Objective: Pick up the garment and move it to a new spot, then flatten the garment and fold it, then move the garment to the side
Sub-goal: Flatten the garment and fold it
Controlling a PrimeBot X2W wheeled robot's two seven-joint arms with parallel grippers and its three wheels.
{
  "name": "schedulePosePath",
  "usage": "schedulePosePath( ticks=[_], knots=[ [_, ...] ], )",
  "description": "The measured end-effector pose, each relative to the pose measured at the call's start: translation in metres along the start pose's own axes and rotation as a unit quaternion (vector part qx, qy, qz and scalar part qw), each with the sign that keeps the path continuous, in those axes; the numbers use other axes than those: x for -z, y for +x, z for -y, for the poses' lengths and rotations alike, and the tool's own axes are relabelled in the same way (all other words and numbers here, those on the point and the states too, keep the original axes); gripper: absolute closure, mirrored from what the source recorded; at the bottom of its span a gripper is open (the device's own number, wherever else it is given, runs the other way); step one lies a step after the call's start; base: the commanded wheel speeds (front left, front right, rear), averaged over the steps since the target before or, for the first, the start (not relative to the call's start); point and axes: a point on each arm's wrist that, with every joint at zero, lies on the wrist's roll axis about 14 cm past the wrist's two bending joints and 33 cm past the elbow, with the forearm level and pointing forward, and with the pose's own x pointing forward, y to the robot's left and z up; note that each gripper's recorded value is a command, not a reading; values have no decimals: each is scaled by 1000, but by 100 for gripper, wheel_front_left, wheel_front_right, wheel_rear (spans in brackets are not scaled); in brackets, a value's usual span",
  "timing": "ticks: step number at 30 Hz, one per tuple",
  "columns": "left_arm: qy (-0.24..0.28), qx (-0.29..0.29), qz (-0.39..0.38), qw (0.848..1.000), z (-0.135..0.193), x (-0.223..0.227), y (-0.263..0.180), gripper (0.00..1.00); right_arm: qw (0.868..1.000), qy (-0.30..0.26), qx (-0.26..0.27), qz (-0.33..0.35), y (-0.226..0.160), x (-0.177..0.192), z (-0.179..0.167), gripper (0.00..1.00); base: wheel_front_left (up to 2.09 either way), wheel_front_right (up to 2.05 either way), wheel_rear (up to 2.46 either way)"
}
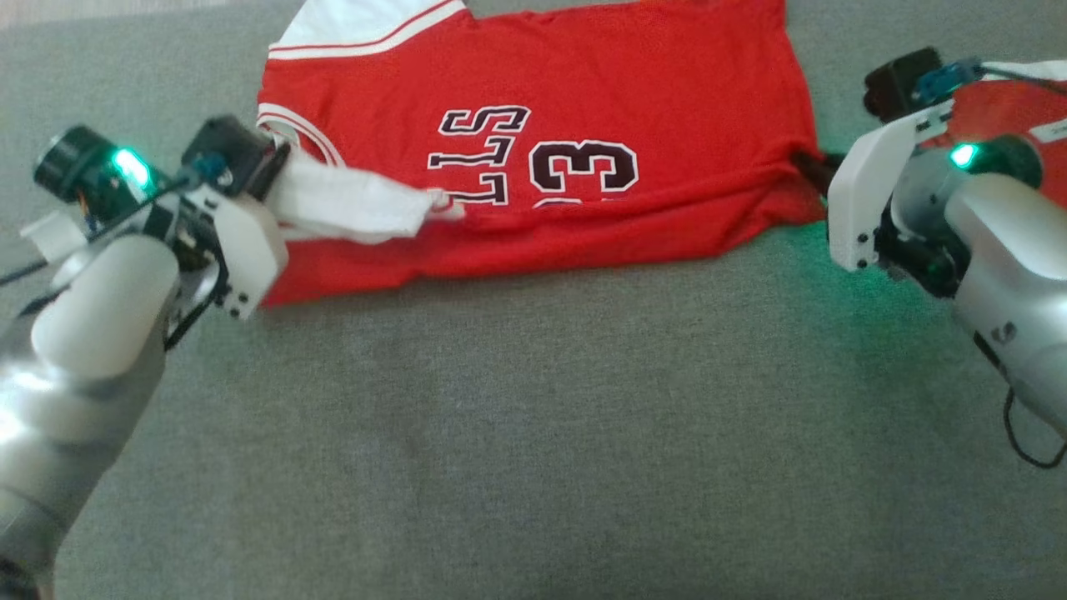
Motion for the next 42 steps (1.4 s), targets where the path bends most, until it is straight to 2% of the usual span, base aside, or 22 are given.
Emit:
schedulePosePath(
  ticks=[4, 7, 10, 12, 15, 18, 21, 23, 25, 26, 29, 30, 32, 35, 39, 41, 42],
  knots=[
    [-10, -18, 18, 1000, -12, -11, 9, 0, 1000, 4, 10, 28, 5, -12, 5, 0, 0, 0, 0],
    [-30, -54, 58, 996, -24, -26, 11, 0, 998, 12, 13, 65, 5, -24, 4, 0, 0, 0, 0],
    [-59, -100, 116, 986, -41, -47, 4, 0, 992, 19, 19, 125, -2, -43, 6, 0, 0, 0, 0],
    [-80, -129, 164, 975, -51, -63, -6, 0, 982, 23, 28, 183, -12, -62, 10, 0, 0, 0, 0],
    [-116, -165, 217, 955, -64, -83, -23, 0, 960, 19, 45, 276, -35, -91, 17, 0, 0, 0, 0],
    [-148, -188, 261, 935, -67, -101, -45, 0, 944, 31, 63, 322, -58, -111, 27, 0, 0, 0, 0],
    [-173, -207, 319, 909, -66, -122, -74, 0, 906, 50, 66, 414, -102, -158, 33, 0, 0, 0, 0],
    [-184, -219, 343, 895, -61, -124, -93, 0, 878, 54, 76, 470, -135, -175, 37, 0, 0, 0, 0],
    [-189, -224, 352, 889, -48, -117, -107, 0, 858, 64, 89, 502, -155, -167, 38, 0, 0, 0, 0],
    [-194, -221, 355, 888, -39, -112, -113, 0, 854, 70, 96, 506, -158, -154, 36, 0, 0, 0, 0],
    [-213, -209, 359, 884, -7, -99, -127, 0, 856, 107, 106, 494, -152, -100, 16, 0, 0, 0, 0],
    [-213, -209, 359, 884, -7, -99, -127, 0, 856, 107, 106, 494, -152, -100, 16, 0, 0, 0, 0],
    [-225, -209, 362, 880, 8, -92, -138, 0, 863, 106, 106, 483, -149, -72, -6, 0, 0, 0, 0],
    [-261, -218, 355, 871, 24, -74, -150, 0, 855, 131, 113, 489, -158, -50, -23, 0, 0, 0, 0],
    [-278, -212, 318, 881, 58, -42, -151, 0, 856, 131, 124, 484, -166, -26, -34, 0, 0, 0, 0],
    [-284, -213, 299, 886, 70, -27, -151, 0, 864, 132, 126, 469, -164, -8, -40, 0, 0, 0, 0],
    [-290, -214, 290, 886, 75, -20, -150, 0, 872, 140, 128, 452, -159, 9, -44, 0, 0, 0, 0]
  ],
)
